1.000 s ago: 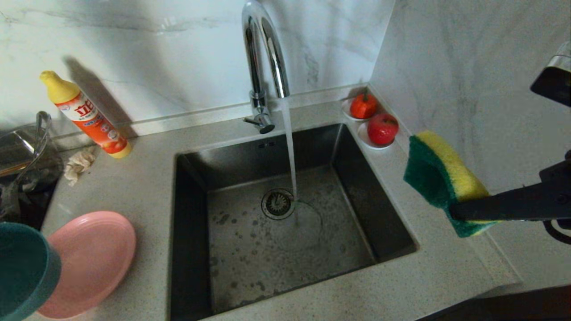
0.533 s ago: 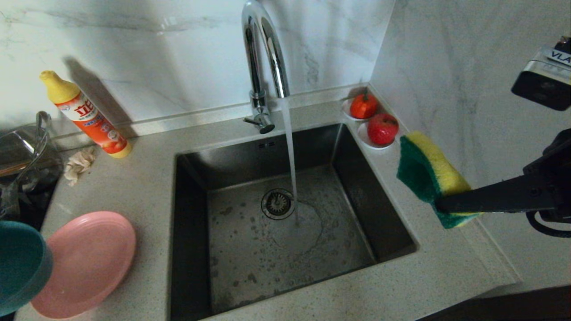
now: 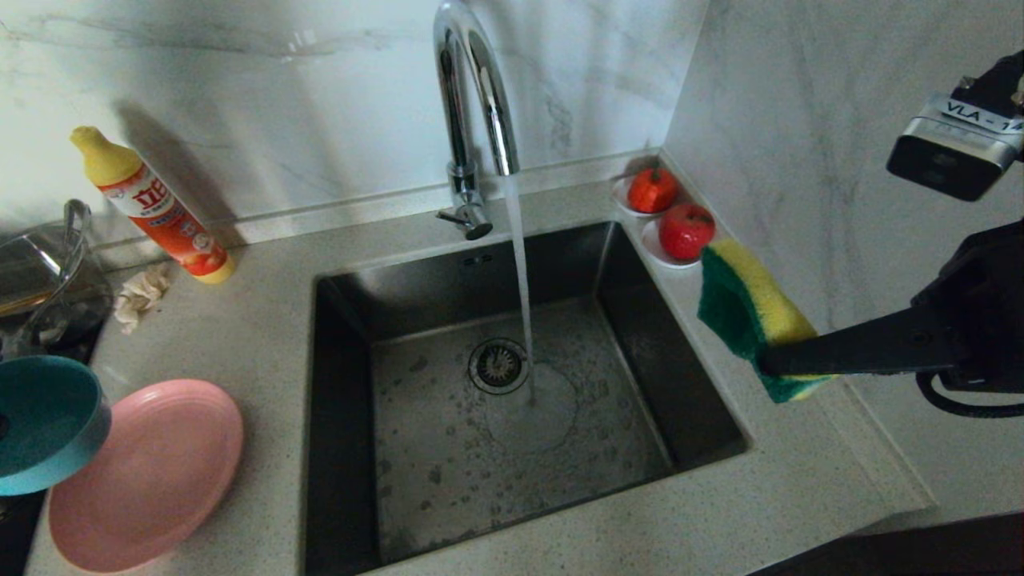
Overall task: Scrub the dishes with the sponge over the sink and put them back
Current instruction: Place the bowl on the table
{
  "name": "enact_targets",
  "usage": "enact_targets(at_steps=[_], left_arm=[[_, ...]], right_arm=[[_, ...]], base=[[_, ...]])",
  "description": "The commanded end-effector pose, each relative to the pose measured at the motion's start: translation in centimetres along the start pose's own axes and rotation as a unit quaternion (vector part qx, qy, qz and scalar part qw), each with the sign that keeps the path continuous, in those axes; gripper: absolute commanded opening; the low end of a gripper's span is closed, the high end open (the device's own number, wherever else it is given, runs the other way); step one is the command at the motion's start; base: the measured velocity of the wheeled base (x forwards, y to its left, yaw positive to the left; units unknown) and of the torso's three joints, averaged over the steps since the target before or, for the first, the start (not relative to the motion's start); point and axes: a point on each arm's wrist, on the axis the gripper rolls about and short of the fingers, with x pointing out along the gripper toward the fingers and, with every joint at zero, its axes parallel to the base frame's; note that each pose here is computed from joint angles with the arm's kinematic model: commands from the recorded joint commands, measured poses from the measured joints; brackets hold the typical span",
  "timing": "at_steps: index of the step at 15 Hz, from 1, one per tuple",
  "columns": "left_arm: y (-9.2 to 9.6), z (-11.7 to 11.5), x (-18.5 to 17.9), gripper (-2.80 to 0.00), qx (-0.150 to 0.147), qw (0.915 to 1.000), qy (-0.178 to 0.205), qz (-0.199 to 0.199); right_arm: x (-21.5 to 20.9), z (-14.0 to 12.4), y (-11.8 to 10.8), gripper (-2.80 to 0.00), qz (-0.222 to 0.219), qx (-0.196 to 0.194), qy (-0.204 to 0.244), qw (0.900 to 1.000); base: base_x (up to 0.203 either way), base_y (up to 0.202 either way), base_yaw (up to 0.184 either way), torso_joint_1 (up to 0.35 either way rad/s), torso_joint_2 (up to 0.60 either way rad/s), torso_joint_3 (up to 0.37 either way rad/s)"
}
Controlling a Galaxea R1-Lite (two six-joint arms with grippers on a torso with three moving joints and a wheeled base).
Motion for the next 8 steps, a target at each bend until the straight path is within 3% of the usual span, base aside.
enact_targets(at_steps=[1,4,8], left_arm=[[-0.2,0.4,2.2,-2.8,-0.003,0.9993,0.027,0.027],[0.0,1.1,3.5,-2.8,-0.022,0.999,0.021,0.034],[0.1,1.6,5.3,-2.8,-0.035,0.9985,0.04,0.012]], right_arm=[[0.2,0.0,-0.2,-2.8,0.0,0.004,0.005,1.0],[0.3,-0.1,-0.3,-2.8,-0.002,0.006,0.008,1.0],[0.2,-0.1,-0.2,-2.8,-0.001,0.004,0.005,1.0]], base=[[0.0,0.0,0.0,0.0,0.0,0.0],[0.0,0.0,0.0,0.0,0.0,0.0],[0.0,0.0,0.0,0.0,0.0,0.0]])
